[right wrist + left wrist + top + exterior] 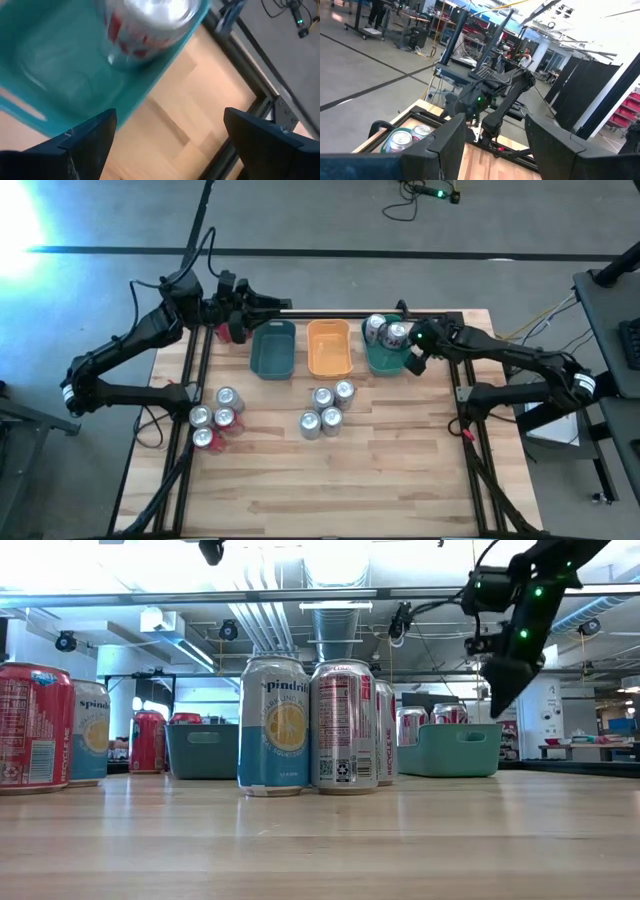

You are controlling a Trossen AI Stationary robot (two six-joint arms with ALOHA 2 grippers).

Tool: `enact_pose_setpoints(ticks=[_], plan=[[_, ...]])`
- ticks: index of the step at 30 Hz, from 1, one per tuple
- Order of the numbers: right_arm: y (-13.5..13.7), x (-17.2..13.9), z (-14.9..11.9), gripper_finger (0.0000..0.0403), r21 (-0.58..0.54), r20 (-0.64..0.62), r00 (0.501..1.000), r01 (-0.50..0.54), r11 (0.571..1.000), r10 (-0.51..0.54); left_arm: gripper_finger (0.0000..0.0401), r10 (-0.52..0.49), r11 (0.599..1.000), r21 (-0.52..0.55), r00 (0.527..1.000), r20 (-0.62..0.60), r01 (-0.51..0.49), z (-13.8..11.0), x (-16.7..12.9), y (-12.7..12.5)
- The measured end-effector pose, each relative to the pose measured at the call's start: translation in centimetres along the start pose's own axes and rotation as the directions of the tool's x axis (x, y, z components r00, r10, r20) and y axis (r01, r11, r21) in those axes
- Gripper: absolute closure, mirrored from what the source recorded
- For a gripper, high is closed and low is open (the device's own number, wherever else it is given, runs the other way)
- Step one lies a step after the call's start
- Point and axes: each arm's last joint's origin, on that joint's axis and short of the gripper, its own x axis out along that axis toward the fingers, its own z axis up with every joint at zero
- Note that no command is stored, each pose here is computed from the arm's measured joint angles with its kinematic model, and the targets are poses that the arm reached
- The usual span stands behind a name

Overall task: Sort soda cans
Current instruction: Adjust the green bin

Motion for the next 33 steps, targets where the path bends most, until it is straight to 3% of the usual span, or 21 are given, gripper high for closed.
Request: enact_pose_setpoints(ticks=[4, 8, 11, 16, 26, 33], plan=[[-1.0, -0.4, 0.2, 0.004, 0.192, -0.014, 0.999, 0.049, 0.98, -0.047, 0.0211, -0.003, 1.0, 0.002, 1.0, 0.003, 0.003, 0.0, -0.1, -0.1], [-1.4, 0.9, -0.5, 0.004, 0.396, -0.171, 0.984, 0.115, 0.911, -0.05, 0.0211, -0.004, 1.0, 0.002, 1.0, 0.003, 0.004, 0.0, -0.1, -0.1], [-1.2, 2.4, -0.9, 0.004, 0.455, -0.288, 0.958, 0.134, 0.88, 0.003, 0.0211, -0.005, 1.0, 0.002, 1.0, 0.003, 0.005, 0.0, -0.1, -0.2], [-0.5, 3.4, -0.5, 0.004, 0.484, -0.295, 0.952, 0.072, 0.872, 0.085, 0.0211, -0.007, 1.0, 0.004, 1.0, 0.005, 0.007, 0.1, -0.2, -0.2], [-0.5, 2.6, 0.0, 0.004, 0.511, -0.245, 0.957, -0.011, 0.86, 0.158, 0.0211, -0.028, 1.0, 0.009, 1.0, 0.009, 0.028, 0.1, -0.4, -0.8], [-1.0, 1.1, 0.8, 0.004, 0.471, -0.213, 0.964, -0.041, 0.881, 0.159, 0.0211, -0.029, 1.0, 0.002, 1.0, -0.006, 0.029, -0.1, -0.4, -0.9]])
